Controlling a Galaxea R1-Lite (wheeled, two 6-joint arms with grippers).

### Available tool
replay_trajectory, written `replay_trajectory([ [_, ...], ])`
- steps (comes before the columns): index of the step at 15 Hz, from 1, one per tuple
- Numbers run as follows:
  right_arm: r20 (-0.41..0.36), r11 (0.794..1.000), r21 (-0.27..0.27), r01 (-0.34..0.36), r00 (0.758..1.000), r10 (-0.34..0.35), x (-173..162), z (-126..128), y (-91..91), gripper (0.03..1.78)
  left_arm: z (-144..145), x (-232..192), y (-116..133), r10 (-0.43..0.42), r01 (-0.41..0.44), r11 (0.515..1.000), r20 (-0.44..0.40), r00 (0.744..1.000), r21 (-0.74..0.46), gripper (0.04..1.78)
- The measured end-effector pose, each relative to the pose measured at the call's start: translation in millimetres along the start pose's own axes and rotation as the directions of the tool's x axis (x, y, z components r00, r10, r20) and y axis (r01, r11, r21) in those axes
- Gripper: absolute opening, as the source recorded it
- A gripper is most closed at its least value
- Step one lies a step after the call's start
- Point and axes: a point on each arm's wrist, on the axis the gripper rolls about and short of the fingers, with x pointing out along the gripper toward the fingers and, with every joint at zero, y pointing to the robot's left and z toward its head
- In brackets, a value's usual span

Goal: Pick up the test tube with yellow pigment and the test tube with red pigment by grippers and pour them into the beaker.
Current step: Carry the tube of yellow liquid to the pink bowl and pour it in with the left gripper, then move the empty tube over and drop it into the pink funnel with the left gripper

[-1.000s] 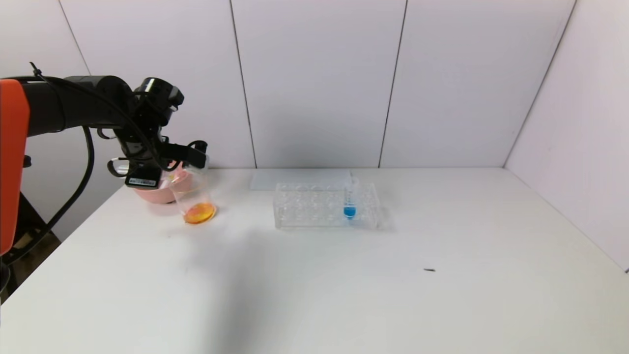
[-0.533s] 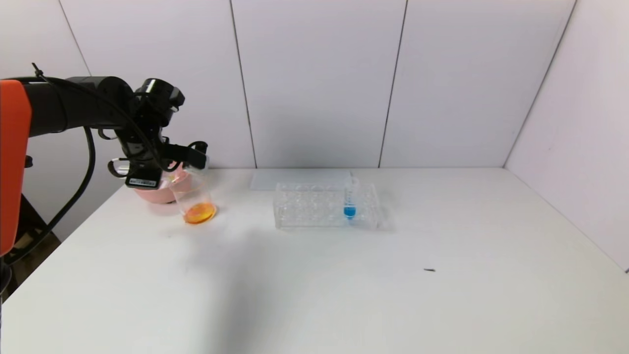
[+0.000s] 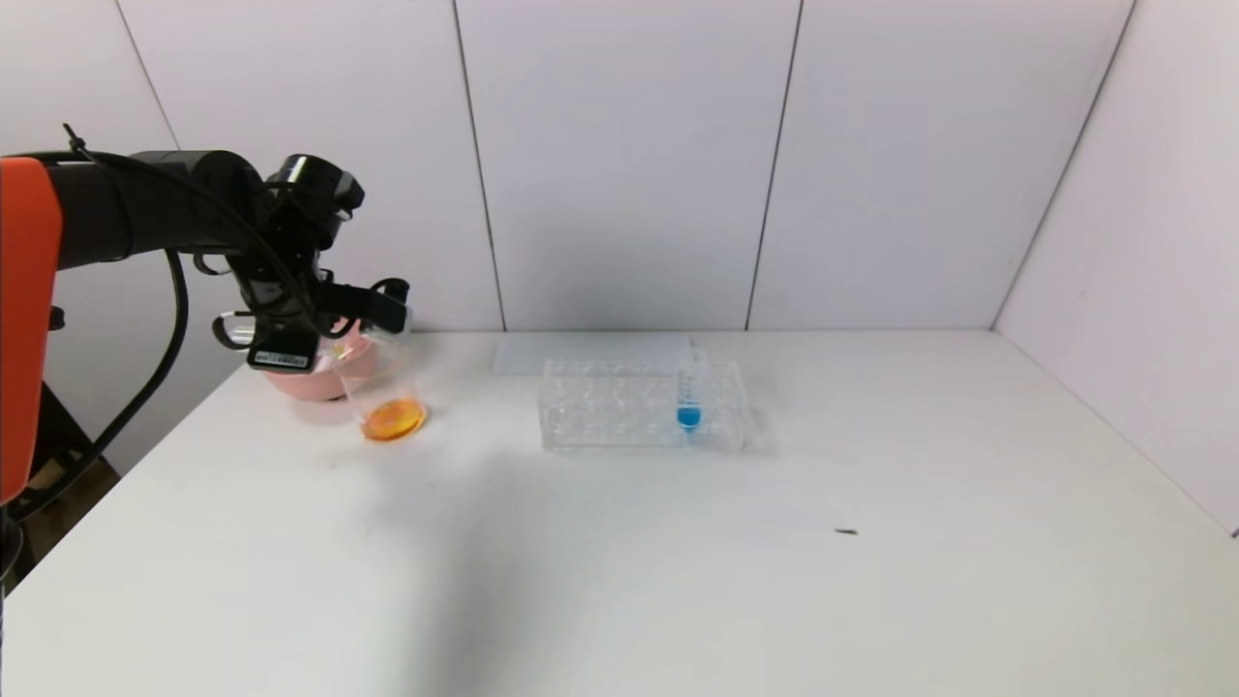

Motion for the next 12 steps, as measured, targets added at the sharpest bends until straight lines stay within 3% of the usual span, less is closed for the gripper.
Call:
replay_trajectory([
  [12, 0.0, 1.0, 0.0, 0.0, 1.0, 0.0, 0.0, 0.1, 0.0, 1.7, -9.8, -3.9, 0.5, -0.004, 0.004, 1.0, -0.005, 1.0, -0.025, 0.45],
])
